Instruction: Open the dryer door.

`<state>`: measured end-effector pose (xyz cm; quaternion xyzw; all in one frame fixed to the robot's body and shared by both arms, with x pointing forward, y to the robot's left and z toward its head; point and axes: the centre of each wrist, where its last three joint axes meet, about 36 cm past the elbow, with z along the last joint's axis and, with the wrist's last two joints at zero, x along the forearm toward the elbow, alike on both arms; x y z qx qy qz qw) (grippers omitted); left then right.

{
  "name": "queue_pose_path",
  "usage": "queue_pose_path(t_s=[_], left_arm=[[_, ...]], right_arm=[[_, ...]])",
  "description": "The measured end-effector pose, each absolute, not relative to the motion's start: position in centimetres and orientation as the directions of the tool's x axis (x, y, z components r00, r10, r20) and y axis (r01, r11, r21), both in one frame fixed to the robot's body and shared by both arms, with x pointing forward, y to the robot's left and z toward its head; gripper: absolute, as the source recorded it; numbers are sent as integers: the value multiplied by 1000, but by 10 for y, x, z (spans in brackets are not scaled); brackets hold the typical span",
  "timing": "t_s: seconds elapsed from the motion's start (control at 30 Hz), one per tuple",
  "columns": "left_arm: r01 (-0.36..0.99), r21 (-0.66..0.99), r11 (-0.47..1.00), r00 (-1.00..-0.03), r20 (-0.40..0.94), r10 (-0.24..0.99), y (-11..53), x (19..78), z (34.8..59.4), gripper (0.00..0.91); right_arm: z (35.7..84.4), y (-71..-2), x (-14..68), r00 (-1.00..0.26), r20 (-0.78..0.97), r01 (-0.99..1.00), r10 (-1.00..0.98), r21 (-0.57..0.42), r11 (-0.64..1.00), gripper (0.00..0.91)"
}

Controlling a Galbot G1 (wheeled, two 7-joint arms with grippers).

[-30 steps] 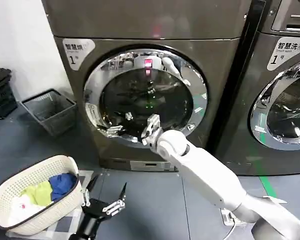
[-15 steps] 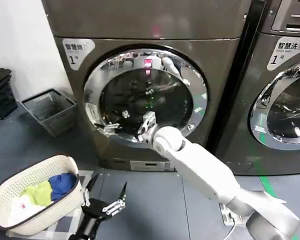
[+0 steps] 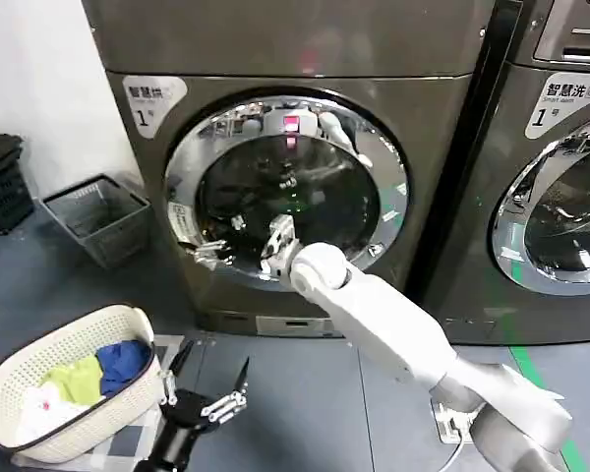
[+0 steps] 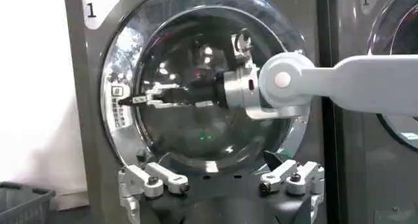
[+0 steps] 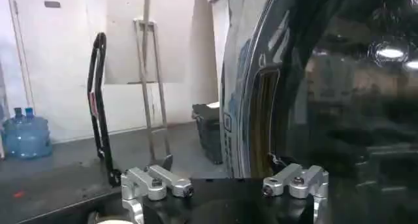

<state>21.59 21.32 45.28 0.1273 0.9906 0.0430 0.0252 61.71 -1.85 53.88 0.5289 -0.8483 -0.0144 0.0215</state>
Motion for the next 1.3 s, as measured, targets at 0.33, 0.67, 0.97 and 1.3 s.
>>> queue_pose_path(t_s=[0.33, 0.67, 0.97, 1.3], left_arm=[[250, 88, 964, -966, -44, 254, 213, 217, 454, 907], [249, 85, 965, -966, -45, 253, 213, 218, 454, 907], [248, 88, 965, -966, -46, 253, 214, 218, 455, 907], [227, 84, 970, -972, -42, 231, 219, 219, 455, 907]], right_arm=[[537, -3, 619, -424, 33, -904, -905, 49, 425, 907], [539, 12, 620, -400, 39, -915, -916, 46, 402, 907], [540, 17, 617, -369, 41, -928, -928, 41, 371, 907], [536, 3, 603, -327, 41, -944, -944, 41, 329, 907]])
